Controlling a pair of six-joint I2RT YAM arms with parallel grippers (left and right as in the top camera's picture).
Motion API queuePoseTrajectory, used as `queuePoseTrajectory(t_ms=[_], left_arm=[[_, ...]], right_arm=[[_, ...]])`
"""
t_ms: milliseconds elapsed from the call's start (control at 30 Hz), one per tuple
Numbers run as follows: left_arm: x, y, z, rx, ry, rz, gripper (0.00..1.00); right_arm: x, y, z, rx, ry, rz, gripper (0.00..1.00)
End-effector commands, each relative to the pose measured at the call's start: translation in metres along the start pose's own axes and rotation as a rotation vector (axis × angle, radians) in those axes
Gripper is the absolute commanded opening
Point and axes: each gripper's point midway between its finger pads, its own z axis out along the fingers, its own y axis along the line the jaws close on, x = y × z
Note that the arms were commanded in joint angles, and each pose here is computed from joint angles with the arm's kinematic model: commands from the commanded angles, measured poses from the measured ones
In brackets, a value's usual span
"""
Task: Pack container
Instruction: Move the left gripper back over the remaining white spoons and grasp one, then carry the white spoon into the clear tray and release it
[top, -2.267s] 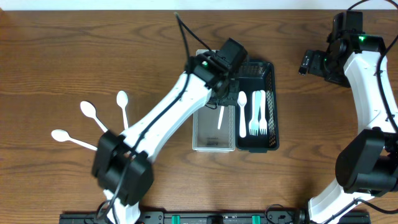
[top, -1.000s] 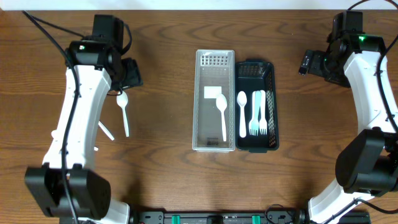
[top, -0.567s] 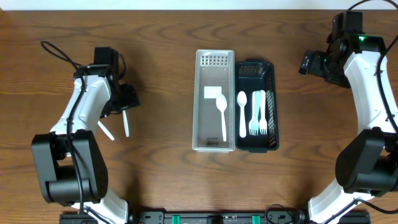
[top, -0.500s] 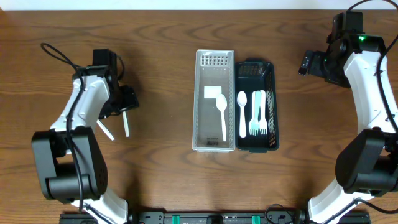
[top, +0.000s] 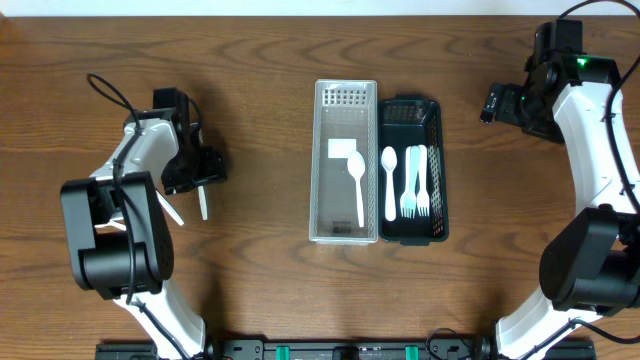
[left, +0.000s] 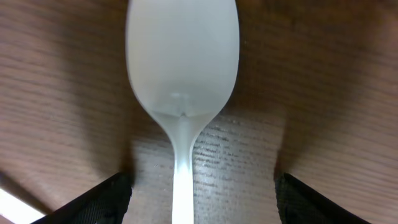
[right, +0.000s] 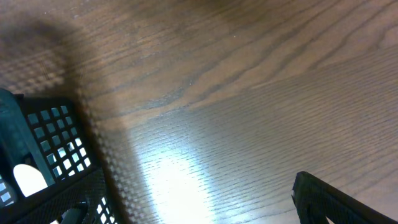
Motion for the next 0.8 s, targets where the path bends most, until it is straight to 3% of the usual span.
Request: queuePoseTrajectory(t_ms=[0, 67, 133, 333, 433, 767], left_arm=[[0.006, 0.0, 0.01, 0.009, 0.036, 0.015, 0.73], [0.007, 0.0, 0.01, 0.008, 0.038, 0.015, 0.66], [0.007, 0.0, 0.01, 0.008, 0.041, 0.015, 0.46], [0.01, 0.001, 0.01, 0.006, 0.053, 0.014, 0.12], [0.01, 0.001, 0.01, 0.006, 0.053, 0.007, 0.06], [0.013, -0.009, -0.02, 0.007, 0.04, 0.02, 0.06]], right_arm=[[0.001, -0.002, 0.0, 0.005, 0.005, -0.023, 0.99], [0.001, -0.002, 0.0, 0.005, 0.006, -0.023, 0.99], [0.001, -0.002, 0.0, 0.005, 0.006, -0.023, 0.99], [0.002, -0.002, 0.0, 0.005, 0.007, -0.023, 0.99], [0.002, -0.002, 0.0, 0.005, 0.007, -0.023, 0.99], [0.001, -0.002, 0.0, 0.005, 0.006, -0.023, 0.99]])
